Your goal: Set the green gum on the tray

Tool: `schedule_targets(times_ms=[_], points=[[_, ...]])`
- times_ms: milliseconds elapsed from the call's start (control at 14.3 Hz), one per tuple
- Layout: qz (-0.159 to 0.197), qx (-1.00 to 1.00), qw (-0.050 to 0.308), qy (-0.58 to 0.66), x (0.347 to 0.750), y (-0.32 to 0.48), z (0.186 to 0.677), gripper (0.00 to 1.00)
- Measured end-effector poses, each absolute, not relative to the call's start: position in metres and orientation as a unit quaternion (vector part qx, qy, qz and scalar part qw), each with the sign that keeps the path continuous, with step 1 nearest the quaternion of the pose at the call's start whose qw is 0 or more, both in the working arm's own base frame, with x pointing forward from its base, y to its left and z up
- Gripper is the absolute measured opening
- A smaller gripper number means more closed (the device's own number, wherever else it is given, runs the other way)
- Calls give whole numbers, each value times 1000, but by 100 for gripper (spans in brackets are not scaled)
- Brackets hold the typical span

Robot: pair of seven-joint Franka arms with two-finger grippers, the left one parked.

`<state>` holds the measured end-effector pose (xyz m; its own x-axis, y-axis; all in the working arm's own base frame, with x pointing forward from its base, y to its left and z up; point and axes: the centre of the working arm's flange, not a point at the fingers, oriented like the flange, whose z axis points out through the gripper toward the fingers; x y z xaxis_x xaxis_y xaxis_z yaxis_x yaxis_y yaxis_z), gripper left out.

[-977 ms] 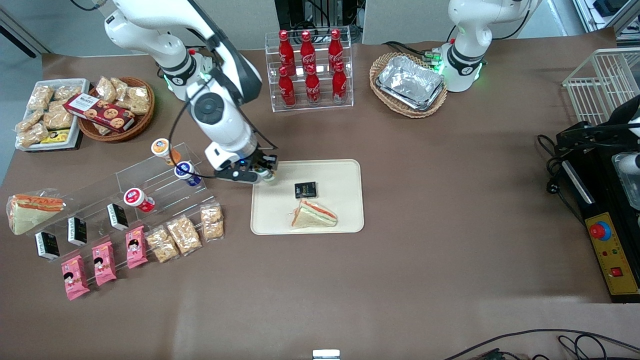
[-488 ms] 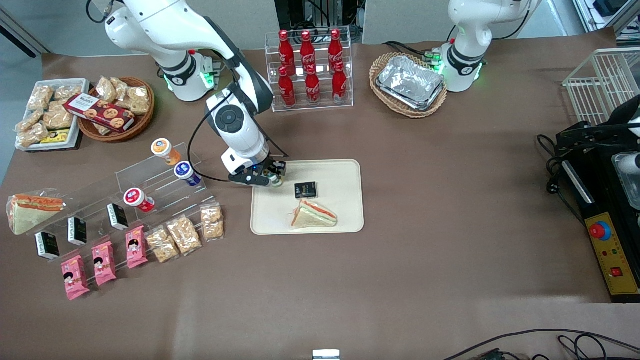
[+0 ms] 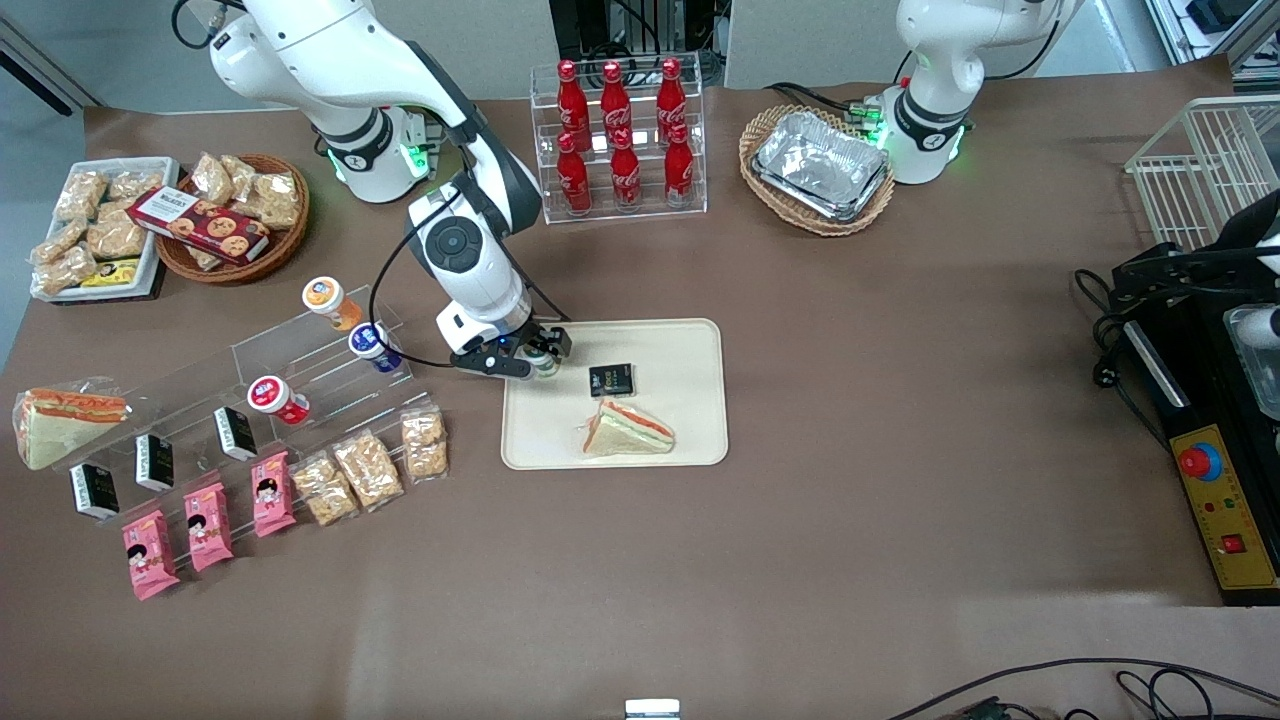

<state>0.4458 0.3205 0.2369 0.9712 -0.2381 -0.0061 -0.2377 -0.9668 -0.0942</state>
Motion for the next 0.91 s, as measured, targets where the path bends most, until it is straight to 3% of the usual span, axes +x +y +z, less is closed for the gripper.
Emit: schedule_targets(times_ms=[70, 209, 628, 907], points=[[-8, -991, 52, 125, 451, 317, 243, 100], [-17, -988, 60, 140, 473, 295, 272, 100], [0, -984, 69, 162, 538, 195, 436, 100], [21, -988, 63, 140, 560, 120, 500, 100]])
